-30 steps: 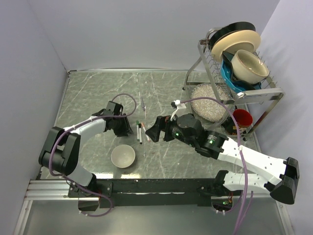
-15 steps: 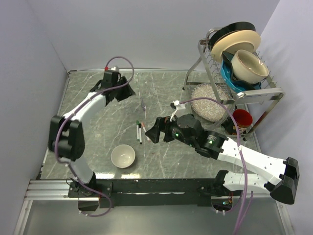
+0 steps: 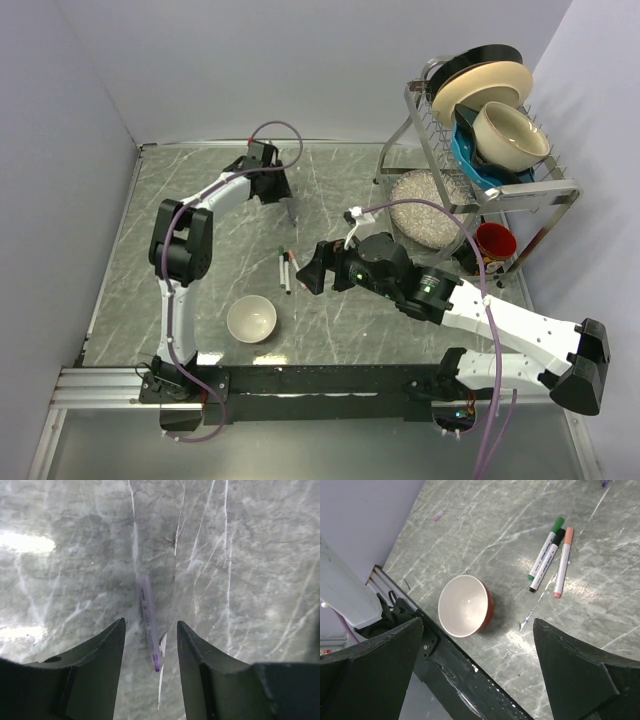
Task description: Insert the pens into the pen caps
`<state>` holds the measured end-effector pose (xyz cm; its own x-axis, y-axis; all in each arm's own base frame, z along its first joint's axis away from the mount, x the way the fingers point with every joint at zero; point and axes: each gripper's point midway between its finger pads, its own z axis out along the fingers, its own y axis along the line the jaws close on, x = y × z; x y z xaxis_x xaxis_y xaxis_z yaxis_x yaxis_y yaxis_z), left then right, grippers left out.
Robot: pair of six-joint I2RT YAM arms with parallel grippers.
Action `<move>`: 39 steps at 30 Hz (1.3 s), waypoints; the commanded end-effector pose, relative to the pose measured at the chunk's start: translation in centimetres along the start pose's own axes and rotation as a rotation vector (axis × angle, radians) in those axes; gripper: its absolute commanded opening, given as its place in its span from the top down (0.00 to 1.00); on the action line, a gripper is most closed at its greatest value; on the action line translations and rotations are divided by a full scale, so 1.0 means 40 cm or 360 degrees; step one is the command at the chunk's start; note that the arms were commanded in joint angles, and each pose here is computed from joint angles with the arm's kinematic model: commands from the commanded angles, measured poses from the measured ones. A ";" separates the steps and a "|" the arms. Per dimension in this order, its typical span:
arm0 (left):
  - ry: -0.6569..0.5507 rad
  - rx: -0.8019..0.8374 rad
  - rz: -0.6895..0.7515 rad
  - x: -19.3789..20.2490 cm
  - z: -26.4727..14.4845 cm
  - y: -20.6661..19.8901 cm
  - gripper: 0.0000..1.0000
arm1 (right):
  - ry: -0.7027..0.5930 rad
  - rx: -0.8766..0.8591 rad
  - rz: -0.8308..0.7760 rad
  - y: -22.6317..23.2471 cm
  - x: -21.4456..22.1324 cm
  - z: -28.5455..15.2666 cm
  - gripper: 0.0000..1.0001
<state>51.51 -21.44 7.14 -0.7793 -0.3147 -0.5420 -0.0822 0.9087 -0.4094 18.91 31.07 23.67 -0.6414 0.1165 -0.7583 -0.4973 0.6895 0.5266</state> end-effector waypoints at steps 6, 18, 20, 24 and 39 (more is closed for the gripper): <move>-0.0002 -0.0091 0.0135 0.025 0.057 -0.009 0.53 | -0.0061 -0.0014 -0.0030 0.013 -0.037 0.000 0.02; 0.0163 -0.0202 0.0312 0.122 0.092 0.042 0.67 | -0.0069 -0.0051 -0.0008 0.025 -0.040 -0.003 0.02; 0.0185 -0.0270 0.0338 0.135 0.085 0.063 0.70 | -0.0069 -0.0063 -0.0006 0.031 -0.042 -0.003 0.02; 0.0224 -0.0465 0.0346 0.157 0.059 0.121 0.71 | -0.0080 -0.0085 0.0007 0.037 -0.046 -0.005 0.02; 0.0373 -0.0478 0.0340 0.203 -0.008 0.163 0.82 | -0.0053 -0.0174 0.0059 0.073 -0.047 0.002 0.04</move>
<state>47.60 -18.75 2.42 -0.8404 -0.1057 -0.5316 -0.0881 0.9944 -0.0584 18.57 31.97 23.98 -0.6548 0.1190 -0.7464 -0.5131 0.6550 0.5546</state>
